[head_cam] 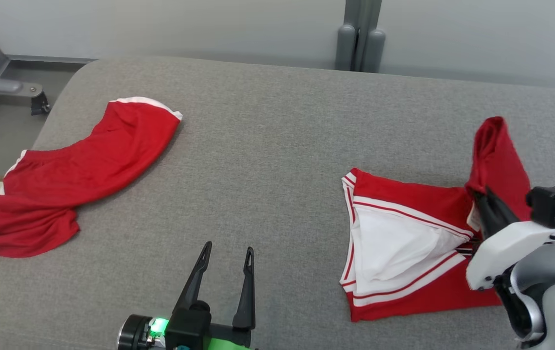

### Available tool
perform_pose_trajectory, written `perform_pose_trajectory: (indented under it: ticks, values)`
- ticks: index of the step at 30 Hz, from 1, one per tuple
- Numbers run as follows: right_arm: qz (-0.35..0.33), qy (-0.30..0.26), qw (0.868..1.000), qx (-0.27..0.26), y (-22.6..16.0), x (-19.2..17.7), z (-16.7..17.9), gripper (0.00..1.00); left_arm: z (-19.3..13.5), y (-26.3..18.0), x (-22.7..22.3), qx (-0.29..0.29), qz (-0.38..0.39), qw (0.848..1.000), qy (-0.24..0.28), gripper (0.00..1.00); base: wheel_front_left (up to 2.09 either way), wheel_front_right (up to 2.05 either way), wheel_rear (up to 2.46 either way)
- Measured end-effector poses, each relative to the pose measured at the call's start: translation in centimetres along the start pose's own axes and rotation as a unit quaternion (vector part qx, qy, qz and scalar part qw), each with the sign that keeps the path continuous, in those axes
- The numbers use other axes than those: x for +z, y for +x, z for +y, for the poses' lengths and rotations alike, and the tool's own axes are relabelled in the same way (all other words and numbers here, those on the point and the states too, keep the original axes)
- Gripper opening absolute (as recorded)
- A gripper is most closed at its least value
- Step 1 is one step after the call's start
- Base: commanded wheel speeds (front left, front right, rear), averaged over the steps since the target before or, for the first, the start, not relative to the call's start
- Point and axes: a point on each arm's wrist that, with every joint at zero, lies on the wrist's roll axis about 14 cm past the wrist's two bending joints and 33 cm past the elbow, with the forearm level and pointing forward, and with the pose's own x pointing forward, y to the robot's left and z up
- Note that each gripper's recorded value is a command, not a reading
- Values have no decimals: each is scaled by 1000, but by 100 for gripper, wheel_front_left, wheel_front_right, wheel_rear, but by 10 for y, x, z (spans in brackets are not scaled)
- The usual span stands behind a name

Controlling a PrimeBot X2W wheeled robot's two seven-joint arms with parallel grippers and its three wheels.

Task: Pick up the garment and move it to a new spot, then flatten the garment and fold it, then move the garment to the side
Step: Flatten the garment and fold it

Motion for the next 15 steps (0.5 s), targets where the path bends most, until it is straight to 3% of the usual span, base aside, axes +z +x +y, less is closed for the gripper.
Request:
perform_pose_trajectory:
  ticks: [6,15]
  values:
    - [17,19,998,66,10,-12,56,0,13,-10,4,25,-6,1000,3,100,0,0,0]
    - [61,23,990,126,16,-38,102,0,25,-21,3,49,-3,999,1,100,0,0,0]
